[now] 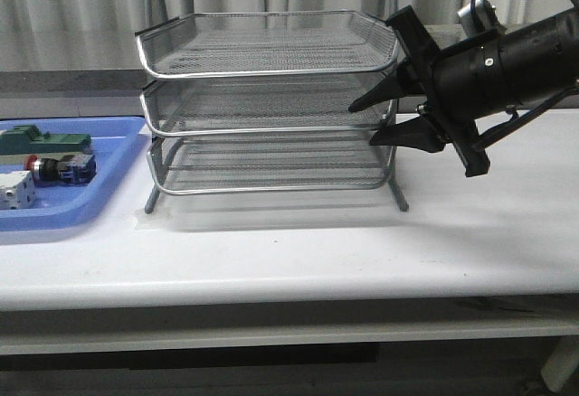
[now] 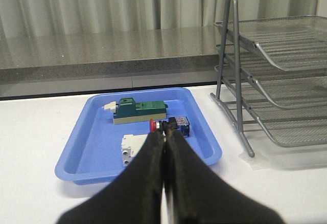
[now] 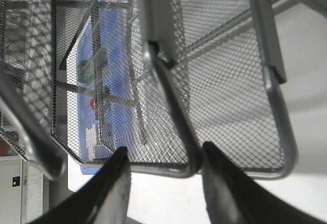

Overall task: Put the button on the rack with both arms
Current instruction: 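Move the right gripper toward the middle tier of the wire rack, then grip the middle tier rim and pull it out toward the robot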

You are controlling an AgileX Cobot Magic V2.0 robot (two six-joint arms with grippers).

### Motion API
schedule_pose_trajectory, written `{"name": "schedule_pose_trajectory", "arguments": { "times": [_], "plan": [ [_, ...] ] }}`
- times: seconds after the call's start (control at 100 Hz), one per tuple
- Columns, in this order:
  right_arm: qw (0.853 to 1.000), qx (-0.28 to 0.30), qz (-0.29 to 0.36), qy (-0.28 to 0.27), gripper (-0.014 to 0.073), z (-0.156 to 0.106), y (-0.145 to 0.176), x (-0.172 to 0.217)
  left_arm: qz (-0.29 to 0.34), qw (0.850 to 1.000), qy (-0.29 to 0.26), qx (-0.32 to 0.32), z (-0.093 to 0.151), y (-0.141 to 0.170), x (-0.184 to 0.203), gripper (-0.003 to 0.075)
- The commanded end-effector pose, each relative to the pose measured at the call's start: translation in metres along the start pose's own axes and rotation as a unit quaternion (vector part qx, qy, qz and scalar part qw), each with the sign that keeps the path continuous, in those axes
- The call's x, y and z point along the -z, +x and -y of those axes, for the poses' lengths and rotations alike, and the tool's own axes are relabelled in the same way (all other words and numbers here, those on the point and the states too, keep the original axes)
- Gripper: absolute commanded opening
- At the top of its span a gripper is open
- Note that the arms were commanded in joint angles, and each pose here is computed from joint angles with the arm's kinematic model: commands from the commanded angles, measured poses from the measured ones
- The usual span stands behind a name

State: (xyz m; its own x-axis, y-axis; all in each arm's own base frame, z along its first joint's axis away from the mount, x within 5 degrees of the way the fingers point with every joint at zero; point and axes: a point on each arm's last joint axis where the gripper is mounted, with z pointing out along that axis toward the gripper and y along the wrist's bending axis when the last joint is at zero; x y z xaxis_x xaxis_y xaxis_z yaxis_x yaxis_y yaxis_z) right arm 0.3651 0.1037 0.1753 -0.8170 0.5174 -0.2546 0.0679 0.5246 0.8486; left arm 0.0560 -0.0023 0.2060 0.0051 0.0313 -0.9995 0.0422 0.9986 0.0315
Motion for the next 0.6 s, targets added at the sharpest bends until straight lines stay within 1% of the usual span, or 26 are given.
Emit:
{"name": "schedule_pose_trajectory", "arguments": {
  "times": [0.0,0.28,0.35,0.44,0.51,0.59],
  "plan": [
    [0.996,-0.028,0.035,-0.074,0.0348,-0.0288,-0.0133,0.0090,0.030,1.000,-0.001,0.007,0.0004,0.0090,0.0003,-0.0021],
    [0.995,-0.024,0.029,-0.089,0.0340,-0.0311,-0.0196,0.0014,0.030,1.000,-0.001,0.007,0.0004,0.0090,0.0003,-0.0021],
    [0.995,-0.026,0.027,-0.090,0.0307,-0.0299,-0.0195,0.0000,0.030,1.000,-0.001,0.007,0.0004,0.0090,0.0003,-0.0021],
    [0.995,-0.026,0.025,-0.090,0.0233,-0.0291,-0.0192,-0.0007,0.030,1.000,-0.001,0.007,0.0004,0.0090,0.0003,-0.0021],
    [0.995,-0.026,0.025,-0.091,0.0193,-0.0293,-0.0191,-0.0007,0.030,1.000,-0.001,0.007,0.0004,0.0090,0.0003,-0.0021],
    [0.995,-0.026,0.024,-0.092,0.0175,-0.0294,-0.0190,-0.0007,0.030,1.000,-0.001,0.007,0.0004,0.0090,0.0003,-0.0021]
  ]
}}
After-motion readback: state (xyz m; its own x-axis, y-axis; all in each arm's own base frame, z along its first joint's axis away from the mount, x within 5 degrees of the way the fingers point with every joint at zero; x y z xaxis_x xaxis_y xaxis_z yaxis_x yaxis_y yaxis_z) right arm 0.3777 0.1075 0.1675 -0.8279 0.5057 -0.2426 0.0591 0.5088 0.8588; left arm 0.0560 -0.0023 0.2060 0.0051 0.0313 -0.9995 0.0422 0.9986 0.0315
